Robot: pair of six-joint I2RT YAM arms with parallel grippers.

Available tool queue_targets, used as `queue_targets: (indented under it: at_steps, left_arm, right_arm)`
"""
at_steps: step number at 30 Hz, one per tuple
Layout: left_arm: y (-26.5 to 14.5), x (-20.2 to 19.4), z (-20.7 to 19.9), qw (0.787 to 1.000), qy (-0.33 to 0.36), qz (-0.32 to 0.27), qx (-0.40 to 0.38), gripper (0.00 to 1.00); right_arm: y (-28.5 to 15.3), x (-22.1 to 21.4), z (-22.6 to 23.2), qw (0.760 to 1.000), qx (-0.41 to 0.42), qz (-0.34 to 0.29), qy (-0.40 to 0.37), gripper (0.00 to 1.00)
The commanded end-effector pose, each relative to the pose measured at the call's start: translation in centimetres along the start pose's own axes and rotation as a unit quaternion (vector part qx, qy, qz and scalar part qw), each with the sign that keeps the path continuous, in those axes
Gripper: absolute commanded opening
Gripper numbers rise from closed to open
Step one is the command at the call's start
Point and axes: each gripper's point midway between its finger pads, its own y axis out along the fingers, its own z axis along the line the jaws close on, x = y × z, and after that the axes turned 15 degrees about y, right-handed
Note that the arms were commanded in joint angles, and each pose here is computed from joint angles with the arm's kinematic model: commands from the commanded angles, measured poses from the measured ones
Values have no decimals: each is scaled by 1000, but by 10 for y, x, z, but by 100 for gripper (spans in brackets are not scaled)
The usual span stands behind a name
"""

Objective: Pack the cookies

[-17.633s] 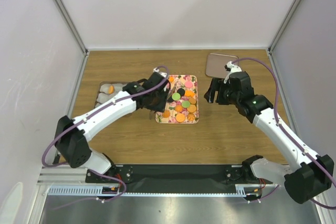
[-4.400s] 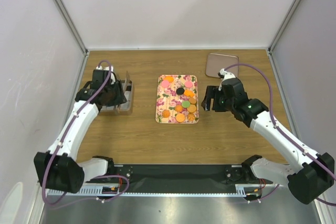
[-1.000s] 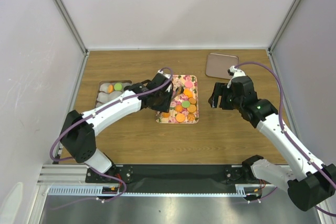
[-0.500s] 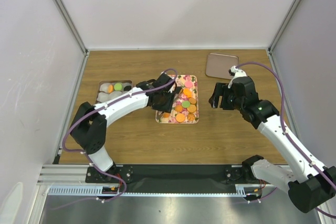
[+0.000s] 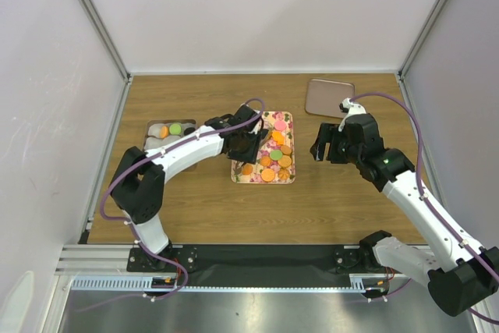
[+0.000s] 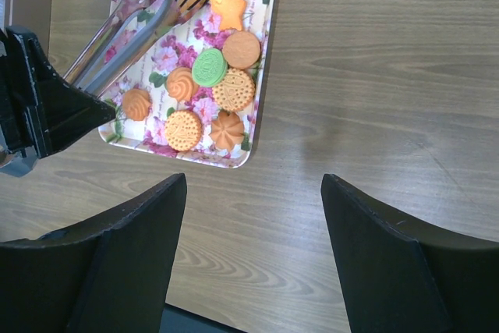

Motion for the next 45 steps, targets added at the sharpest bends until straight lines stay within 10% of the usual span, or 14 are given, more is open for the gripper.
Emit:
queue_targets:
  at_steps: [1,31,45]
  left_arm:
    - [-4,21,0,1000,7,-25,-4,50]
    - [-66,35,14,996,6,-86,29,35]
    - [-138,-49,101,982,-115,-77,132,36]
  right_arm:
    - [-5,17,10,1000,12,-25,-5,77]
    - [-2,24,14,999,15,-32,-10,77]
    - [11,26,26,999,42,-27,-15,77]
